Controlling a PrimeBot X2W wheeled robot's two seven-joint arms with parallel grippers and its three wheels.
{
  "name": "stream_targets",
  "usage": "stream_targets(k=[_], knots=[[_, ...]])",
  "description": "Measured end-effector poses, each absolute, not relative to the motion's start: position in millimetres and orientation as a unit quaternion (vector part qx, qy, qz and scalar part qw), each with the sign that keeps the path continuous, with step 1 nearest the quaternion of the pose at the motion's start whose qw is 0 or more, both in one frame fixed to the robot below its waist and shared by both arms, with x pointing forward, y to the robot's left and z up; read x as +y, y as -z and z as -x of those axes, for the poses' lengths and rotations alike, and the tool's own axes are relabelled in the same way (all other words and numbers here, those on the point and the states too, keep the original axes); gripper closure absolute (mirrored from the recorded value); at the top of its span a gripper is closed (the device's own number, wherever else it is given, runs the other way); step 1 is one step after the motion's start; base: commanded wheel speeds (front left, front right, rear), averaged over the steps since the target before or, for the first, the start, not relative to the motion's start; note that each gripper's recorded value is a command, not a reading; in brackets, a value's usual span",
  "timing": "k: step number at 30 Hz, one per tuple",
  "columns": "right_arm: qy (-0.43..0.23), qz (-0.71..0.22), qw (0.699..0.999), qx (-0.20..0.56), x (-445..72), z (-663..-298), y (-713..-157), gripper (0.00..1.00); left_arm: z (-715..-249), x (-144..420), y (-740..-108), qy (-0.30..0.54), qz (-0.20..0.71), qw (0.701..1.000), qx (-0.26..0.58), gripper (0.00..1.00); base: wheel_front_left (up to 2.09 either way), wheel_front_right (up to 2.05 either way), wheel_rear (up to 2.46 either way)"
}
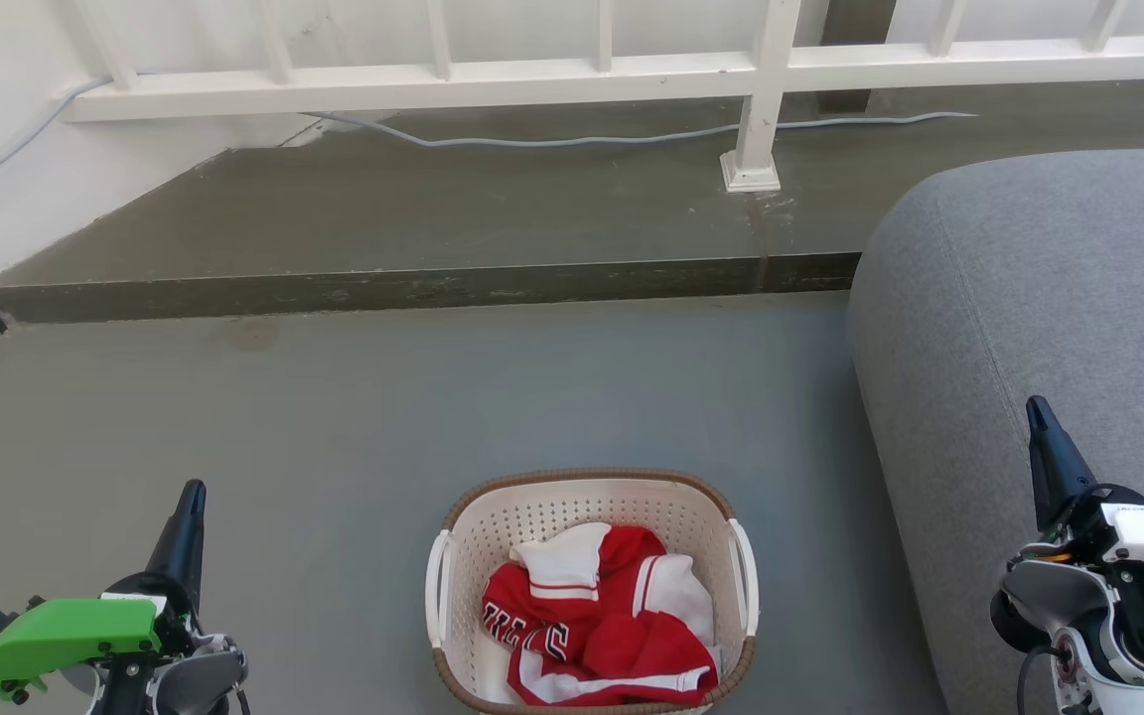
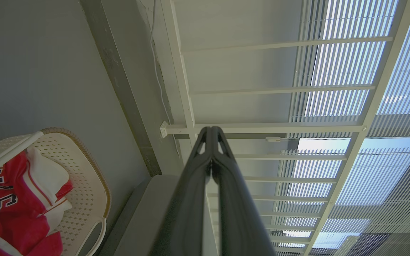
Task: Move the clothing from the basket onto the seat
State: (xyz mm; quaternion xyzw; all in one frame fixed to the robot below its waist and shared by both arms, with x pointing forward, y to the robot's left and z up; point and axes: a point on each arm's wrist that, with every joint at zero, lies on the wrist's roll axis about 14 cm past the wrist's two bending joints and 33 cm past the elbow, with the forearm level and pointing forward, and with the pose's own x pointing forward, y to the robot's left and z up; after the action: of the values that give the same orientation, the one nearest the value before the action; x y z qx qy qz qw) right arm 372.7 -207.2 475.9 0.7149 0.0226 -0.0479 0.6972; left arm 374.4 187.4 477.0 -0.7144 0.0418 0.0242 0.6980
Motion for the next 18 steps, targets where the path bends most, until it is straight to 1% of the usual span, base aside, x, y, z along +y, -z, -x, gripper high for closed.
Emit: stream_targets(k=[18], knots=[[0.048, -0.715, 0.697, 0.022, -207.2, -372.7, -475.9, 1.00, -374.4, 187.4, -477.0, -0.024, 0.714, 0.698, 0.042, 1.00, 0.00, 0.00, 0.00]])
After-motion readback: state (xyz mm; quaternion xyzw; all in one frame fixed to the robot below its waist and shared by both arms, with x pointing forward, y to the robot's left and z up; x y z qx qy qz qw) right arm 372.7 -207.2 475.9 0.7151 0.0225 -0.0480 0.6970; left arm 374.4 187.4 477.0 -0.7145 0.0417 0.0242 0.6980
